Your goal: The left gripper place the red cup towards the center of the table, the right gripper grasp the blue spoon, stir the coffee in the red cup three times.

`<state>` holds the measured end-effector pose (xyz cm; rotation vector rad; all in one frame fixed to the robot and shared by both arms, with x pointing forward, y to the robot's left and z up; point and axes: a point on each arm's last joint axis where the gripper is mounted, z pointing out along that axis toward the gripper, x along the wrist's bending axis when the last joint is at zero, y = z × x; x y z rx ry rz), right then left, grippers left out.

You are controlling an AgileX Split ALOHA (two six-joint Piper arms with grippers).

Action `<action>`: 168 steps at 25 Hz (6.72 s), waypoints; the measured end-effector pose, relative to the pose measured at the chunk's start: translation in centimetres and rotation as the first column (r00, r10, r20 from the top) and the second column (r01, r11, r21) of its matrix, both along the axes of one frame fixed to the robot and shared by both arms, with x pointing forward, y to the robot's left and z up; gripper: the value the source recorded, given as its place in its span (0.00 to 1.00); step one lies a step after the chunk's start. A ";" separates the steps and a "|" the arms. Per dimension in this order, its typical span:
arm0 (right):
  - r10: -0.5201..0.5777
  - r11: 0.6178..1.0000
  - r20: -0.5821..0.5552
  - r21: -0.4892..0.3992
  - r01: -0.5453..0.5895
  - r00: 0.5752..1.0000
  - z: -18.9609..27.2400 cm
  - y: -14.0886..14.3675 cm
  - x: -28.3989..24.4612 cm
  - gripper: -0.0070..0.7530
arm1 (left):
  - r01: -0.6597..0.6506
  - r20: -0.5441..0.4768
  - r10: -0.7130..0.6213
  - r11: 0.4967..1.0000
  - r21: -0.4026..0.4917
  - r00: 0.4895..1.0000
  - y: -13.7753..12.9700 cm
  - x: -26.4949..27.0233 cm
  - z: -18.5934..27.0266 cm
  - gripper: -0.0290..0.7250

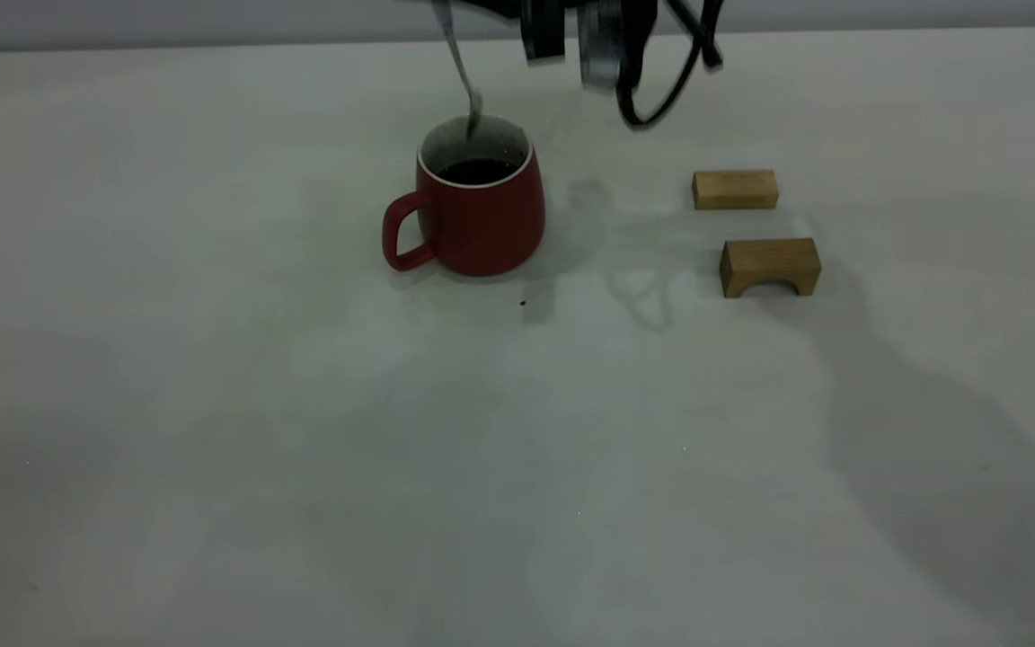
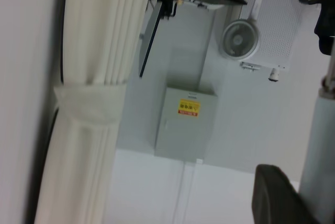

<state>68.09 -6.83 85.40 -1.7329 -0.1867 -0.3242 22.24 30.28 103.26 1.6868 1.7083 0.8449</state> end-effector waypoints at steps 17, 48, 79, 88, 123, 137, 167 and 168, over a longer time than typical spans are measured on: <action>0.015 1.000 -0.051 -0.001 -0.015 0.999 -5.6 1.4 1.0 0.18 | 0.000 0.000 0.000 1.000 0.000 1.000 0.0 0.0 0.0 0.77; -0.058 0.998 -0.101 -0.031 0.055 0.993 -5.9 -2.7 1.4 0.18 | 0.000 0.000 0.000 1.000 0.000 1.000 0.0 0.0 0.0 0.77; 0.049 0.996 0.121 -0.074 -0.041 0.991 -6.8 -1.4 1.4 0.32 | 0.000 0.000 0.000 1.000 -0.001 1.000 0.0 0.0 0.0 0.77; 0.373 0.917 0.459 -0.316 -0.244 0.806 -4.0 -1.7 0.6 0.64 | 0.000 0.000 0.000 1.000 -0.001 1.000 0.0 0.0 0.0 0.77; 0.998 0.061 0.066 -0.946 0.319 0.005 30.8 -16.8 -23.5 0.32 | 0.000 0.000 0.000 1.000 -0.001 1.000 0.0 0.0 0.0 0.77; 0.971 0.006 0.146 -0.804 0.595 0.187 23.5 -22.6 -42.4 0.32 | 0.000 0.000 0.000 1.000 -0.001 1.000 0.0 0.0 0.0 0.77; 0.959 -0.008 0.195 -0.708 0.706 0.206 18.4 -22.5 -44.4 0.32 | 0.000 0.000 0.000 1.000 -0.001 1.000 0.0 0.0 0.0 0.77; 0.962 0.002 0.195 -0.708 0.706 0.193 18.4 -22.6 -44.4 0.32 | 0.000 0.000 0.000 1.000 -0.001 1.000 0.0 0.0 0.0 0.77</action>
